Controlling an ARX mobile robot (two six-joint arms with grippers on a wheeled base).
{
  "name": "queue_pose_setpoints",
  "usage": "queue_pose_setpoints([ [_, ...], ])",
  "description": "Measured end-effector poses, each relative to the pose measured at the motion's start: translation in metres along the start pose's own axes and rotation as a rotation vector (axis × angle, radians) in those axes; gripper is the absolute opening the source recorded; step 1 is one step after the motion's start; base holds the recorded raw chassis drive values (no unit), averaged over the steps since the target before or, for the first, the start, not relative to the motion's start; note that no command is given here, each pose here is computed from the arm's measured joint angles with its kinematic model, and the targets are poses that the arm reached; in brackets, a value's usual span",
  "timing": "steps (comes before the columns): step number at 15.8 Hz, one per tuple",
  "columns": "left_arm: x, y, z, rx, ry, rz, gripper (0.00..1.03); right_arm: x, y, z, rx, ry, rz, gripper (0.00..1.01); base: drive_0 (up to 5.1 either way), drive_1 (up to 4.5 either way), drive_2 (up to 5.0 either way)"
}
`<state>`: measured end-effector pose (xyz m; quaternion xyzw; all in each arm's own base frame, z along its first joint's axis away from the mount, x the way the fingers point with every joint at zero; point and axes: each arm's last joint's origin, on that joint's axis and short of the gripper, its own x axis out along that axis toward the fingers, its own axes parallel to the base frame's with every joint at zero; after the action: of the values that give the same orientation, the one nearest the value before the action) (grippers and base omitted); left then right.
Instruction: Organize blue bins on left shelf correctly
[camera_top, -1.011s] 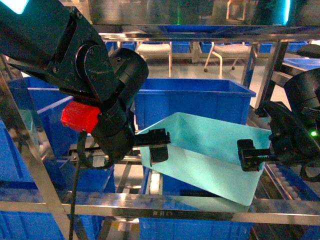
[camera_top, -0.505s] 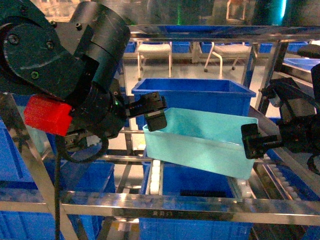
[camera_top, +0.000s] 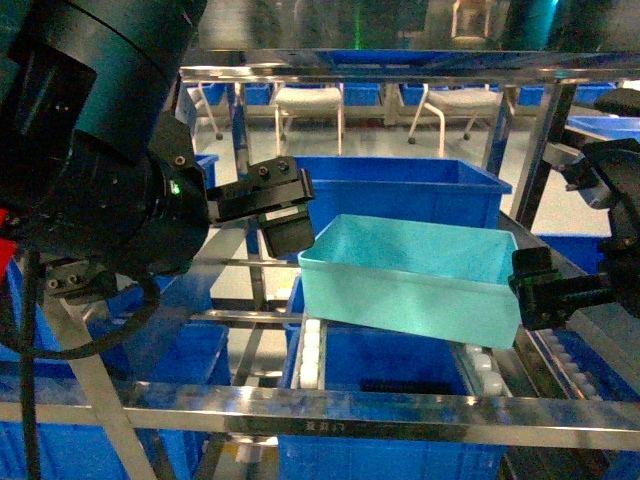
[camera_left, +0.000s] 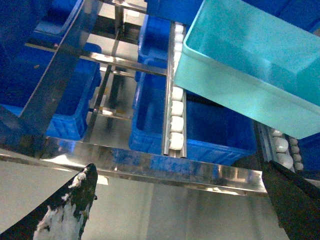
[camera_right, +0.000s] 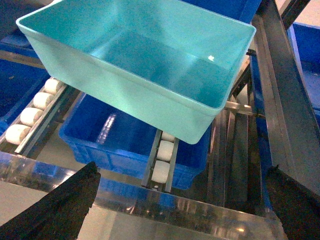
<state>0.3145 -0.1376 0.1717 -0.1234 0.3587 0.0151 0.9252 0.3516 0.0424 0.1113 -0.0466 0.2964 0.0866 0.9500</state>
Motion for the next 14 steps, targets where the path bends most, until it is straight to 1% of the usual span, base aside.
queue_pose_setpoints([
  [2, -0.018, 0.005, -0.002, -0.002, -0.011, 0.016, 0.98, -0.017, -0.001, -0.002, 0.006, -0.01, -0.003, 0.98, 0.0, 0.0, 0.0],
  [3, -0.024, 0.007, 0.0, -0.009, -0.009, 0.017, 0.98, -0.023, -0.003, -0.004, 0.008, -0.014, -0.007, 0.98, 0.0, 0.0, 0.0],
  [4, -0.03, 0.007, 0.0, -0.024, 0.007, 0.008, 0.98, -0.029, -0.003, -0.009, 0.011, 0.002, -0.008, 0.98, 0.0, 0.0, 0.0],
  [5, -0.038, 0.009, -0.001, -0.034, 0.01, 0.012, 0.98, -0.035, -0.003, -0.014, 0.014, 0.007, -0.002, 0.98, 0.0, 0.0, 0.0],
  [6, -0.048, 0.008, 0.0, -0.053, 0.005, 0.01, 0.98, -0.043, -0.003, -0.016, 0.015, 0.006, 0.0, 0.98, 0.0, 0.0, 0.0],
  [7, -0.059, 0.007, 0.0, -0.071, -0.016, 0.004, 0.98, -0.052, -0.003, -0.016, 0.016, -0.007, 0.014, 0.98, 0.0, 0.0, 0.0],
  [8, -0.069, 0.007, -0.001, -0.083, -0.025, 0.002, 0.98, -0.061, -0.005, -0.017, 0.016, -0.024, 0.01, 0.98, 0.0, 0.0, 0.0],
  [10, -0.078, 0.009, -0.009, -0.084, -0.001, 0.014, 0.98, -0.074, -0.006, -0.025, 0.024, 0.0, 0.02, 0.98, 0.0, 0.0, 0.0],
  [11, -0.079, 0.01, -0.012, -0.07, 0.01, 0.042, 0.98, -0.081, -0.005, -0.029, 0.027, 0.021, 0.033, 0.98, 0.0, 0.0, 0.0],
  [12, -0.08, 0.01, -0.014, -0.058, 0.02, 0.053, 0.98, -0.087, -0.003, -0.028, 0.038, 0.026, 0.063, 0.98, 0.0, 0.0, 0.0],
  [13, -0.08, 0.009, -0.014, -0.055, 0.017, 0.05, 0.98, -0.091, -0.003, -0.023, 0.044, -0.004, 0.073, 0.98, 0.0, 0.0, 0.0],
  [14, -0.081, 0.009, -0.014, -0.054, 0.017, 0.049, 0.98, -0.091, -0.003, -0.023, 0.05, -0.003, 0.076, 0.98, 0.0, 0.0, 0.0],
])
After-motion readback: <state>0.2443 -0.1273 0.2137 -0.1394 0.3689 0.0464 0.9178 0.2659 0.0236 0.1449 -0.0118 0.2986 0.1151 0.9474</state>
